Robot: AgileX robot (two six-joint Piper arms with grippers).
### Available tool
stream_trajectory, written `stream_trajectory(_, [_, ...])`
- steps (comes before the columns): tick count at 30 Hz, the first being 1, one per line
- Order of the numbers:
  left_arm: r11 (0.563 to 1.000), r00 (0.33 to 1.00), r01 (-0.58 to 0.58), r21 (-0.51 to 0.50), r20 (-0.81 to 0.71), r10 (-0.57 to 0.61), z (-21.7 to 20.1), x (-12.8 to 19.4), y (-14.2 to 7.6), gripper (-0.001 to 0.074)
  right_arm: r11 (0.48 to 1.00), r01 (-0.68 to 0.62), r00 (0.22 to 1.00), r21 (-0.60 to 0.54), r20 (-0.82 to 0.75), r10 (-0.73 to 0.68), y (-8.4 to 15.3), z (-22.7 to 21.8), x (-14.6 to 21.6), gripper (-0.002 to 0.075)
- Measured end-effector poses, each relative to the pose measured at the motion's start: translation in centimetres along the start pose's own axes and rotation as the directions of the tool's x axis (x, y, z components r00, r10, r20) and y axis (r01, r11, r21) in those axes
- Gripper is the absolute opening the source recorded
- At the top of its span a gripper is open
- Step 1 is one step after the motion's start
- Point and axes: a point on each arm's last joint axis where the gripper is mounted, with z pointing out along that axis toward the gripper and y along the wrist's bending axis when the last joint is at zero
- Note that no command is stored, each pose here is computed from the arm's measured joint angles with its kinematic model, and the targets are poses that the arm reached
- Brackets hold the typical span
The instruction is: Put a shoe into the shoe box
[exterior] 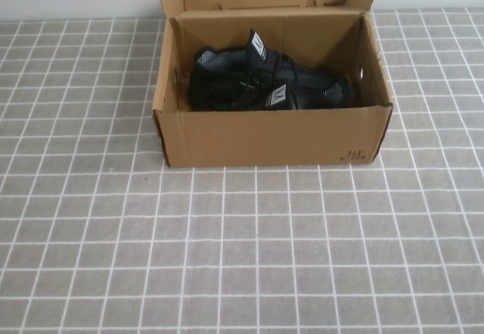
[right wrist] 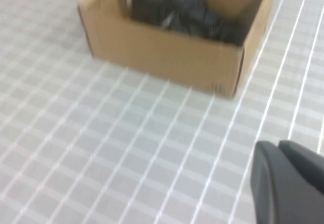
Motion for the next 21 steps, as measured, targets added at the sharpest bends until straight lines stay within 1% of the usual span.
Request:
stream_trajectory(6, [1.0, 1.0, -0.005, 0.003, -0.016, 0.006, 0.3, 9.7, -1.8, 0.0001, 1.0, -0.013, 0.991, -0.006, 0.136, 0.014, -0.4, 2.1, 1.4, -0.0016])
stream_trajectory(11, [1.0, 1.0, -0.018, 0.005, -0.025, 0.018, 1.6, 15.9, -2.9, 0.0001, 0.999, -0.033, 0.984, -0.004, 0.174, 0.033, -1.0, 5.3, 3.0, -0.0016])
stream_trajectory(16, [1.0, 0.999, -0.02, 0.01, -0.027, 0.02, 2.6, 20.0, -3.7, 0.0001, 0.998, -0.061, 0.982, -0.01, 0.181, 0.062, -1.4, 7.7, 4.7, -0.0016])
stream_trajectory(19, [1.0, 0.996, -0.019, 0.022, -0.083, 0.021, 2.9, 22.4, -4.1, 0.0001, 0.998, -0.067, 0.979, -0.007, 0.192, 0.067, -1.6, 8.5, 5.3, -0.0016])
stream_trajectory(21, [0.999, 0.992, -0.019, 0.03, -0.128, 0.022, 2.8, 23.2, -4.3, 0.0001, 0.998, -0.069, 0.98, -0.005, 0.186, 0.069, -1.7, 8.8, 5.6, -0.0016])
